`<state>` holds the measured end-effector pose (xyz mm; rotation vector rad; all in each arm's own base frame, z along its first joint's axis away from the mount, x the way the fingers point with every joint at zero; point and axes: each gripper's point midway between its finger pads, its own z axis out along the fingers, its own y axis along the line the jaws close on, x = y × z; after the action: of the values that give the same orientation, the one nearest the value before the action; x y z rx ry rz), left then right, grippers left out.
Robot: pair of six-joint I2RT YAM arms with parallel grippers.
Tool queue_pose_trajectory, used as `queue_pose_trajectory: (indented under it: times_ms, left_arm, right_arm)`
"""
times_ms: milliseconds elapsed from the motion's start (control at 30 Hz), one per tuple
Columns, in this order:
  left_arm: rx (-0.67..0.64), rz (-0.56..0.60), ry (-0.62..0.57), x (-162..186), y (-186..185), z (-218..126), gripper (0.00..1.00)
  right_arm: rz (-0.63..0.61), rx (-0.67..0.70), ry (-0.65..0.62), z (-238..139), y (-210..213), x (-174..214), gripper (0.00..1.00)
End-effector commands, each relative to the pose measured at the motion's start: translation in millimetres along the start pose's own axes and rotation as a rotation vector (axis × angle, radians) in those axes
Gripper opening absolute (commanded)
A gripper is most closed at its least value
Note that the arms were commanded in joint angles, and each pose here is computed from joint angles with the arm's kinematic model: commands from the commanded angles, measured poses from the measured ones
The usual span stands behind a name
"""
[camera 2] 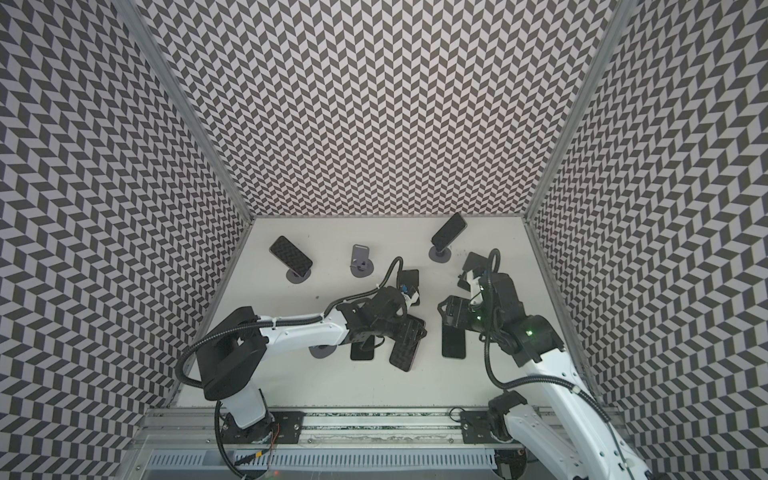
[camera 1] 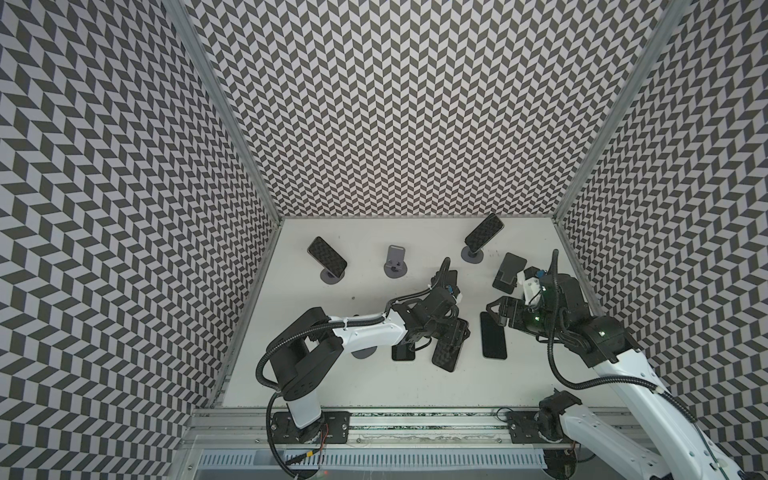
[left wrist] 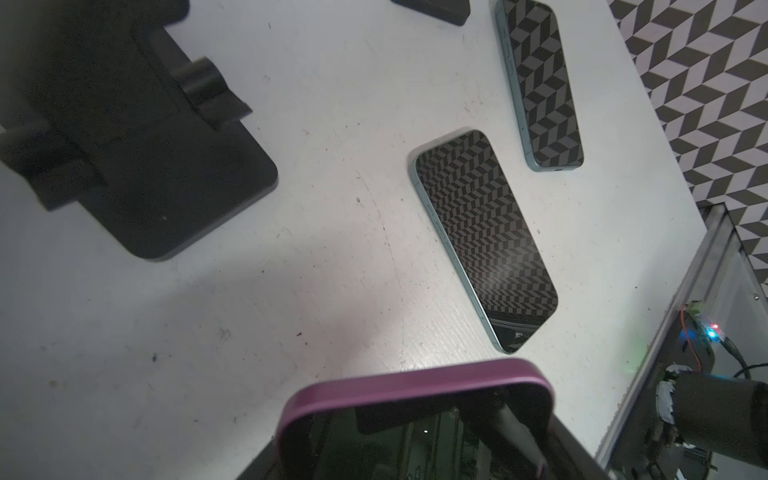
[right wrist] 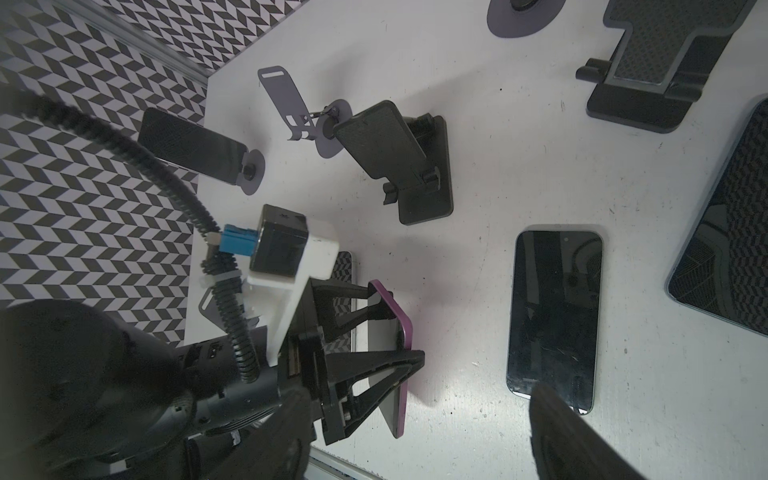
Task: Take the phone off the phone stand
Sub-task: 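Lower the purple-edged phone flat onto the table with the left gripper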
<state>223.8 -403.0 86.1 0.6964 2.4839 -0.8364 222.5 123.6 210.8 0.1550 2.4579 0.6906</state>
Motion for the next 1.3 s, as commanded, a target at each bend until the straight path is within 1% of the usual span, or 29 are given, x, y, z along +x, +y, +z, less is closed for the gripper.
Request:
queue_pose_trajectory:
  times_ms: [0,600,800,967,1133,1267]
  left_arm:
    - [0.03,-0.026,-0.036,-15.6,-17.0,-3.9,0.59]
    - [-0.059,-0.075,0.09,0.8,-7.0,21.8,0.61]
    - [-0.116,-0.098,0.088,1.5,2.7,20.1,0.61]
    - [-0.179,-0.113,0.106,1.5,11.6,21.8,0.63]
    - [-0.184,-0.117,0.123,5.0,13.4,27.3,0.65]
    - [-0.214,-0.129,0.161,13.5,19.6,32.2,0.68]
  right_arm:
    - [-0.024,-0.024,-0.021,0.0,4.7,-3.2,0.8]
    - [-0.039,-0.008,-0.046,-4.6,1.3,-4.7,0.8]
    - [-0.033,-0.008,-0.048,-4.8,0.3,-3.5,0.8]
    - [-0.016,-0.01,-0.062,-8.1,2.6,-7.3,0.8]
    - [-0.008,-0.009,-0.061,-6.6,1.2,-6.1,0.8]
    - [-0.001,-0.005,-0.056,-6.6,0.3,-4.9,0.8]
